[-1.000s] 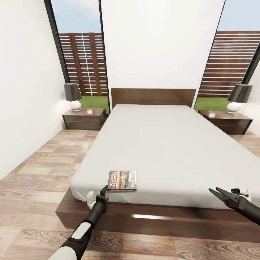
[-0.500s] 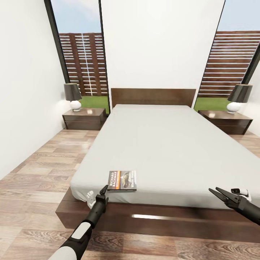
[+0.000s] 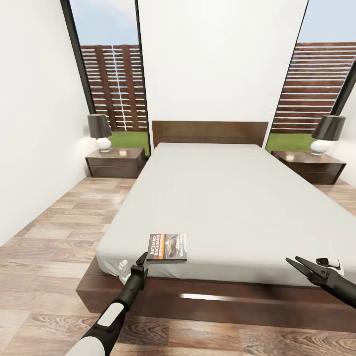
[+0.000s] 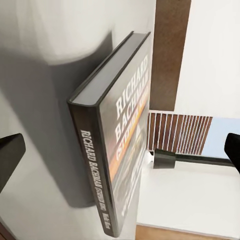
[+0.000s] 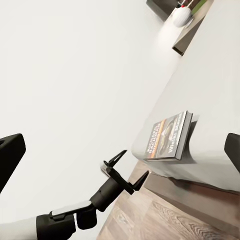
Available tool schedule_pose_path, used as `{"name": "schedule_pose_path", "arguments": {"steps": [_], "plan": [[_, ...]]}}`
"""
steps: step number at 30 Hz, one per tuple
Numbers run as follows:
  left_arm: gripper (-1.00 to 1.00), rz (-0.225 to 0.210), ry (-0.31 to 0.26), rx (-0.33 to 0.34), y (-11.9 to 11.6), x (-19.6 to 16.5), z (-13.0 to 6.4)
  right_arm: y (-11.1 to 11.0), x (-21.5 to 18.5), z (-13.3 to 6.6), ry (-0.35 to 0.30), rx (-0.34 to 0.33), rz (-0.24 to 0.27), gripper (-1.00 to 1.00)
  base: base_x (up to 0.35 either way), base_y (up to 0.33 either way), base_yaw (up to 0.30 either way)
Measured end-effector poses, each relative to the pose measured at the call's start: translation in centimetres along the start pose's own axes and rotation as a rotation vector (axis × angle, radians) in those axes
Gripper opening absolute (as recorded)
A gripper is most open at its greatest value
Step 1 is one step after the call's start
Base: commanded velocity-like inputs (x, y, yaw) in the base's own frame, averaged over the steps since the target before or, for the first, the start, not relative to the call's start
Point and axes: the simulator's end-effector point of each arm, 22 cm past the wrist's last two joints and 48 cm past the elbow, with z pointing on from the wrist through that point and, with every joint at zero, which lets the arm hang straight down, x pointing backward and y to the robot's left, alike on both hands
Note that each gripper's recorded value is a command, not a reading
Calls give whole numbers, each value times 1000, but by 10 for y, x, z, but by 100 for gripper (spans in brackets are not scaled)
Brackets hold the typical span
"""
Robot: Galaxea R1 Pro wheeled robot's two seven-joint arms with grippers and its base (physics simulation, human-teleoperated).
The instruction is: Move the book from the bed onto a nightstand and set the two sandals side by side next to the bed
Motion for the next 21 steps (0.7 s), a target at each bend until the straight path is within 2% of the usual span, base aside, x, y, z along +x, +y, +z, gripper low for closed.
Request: {"name": "schedule_pose_path", "arguments": {"steps": [10,21], "plan": [[100,23,25,5,-3,7,2,0,0,0,1,0,0,100,0,0,0],[100,27,29,5,-3,8,2,0,0,0,2,0,0,100,0,0,0]]}}
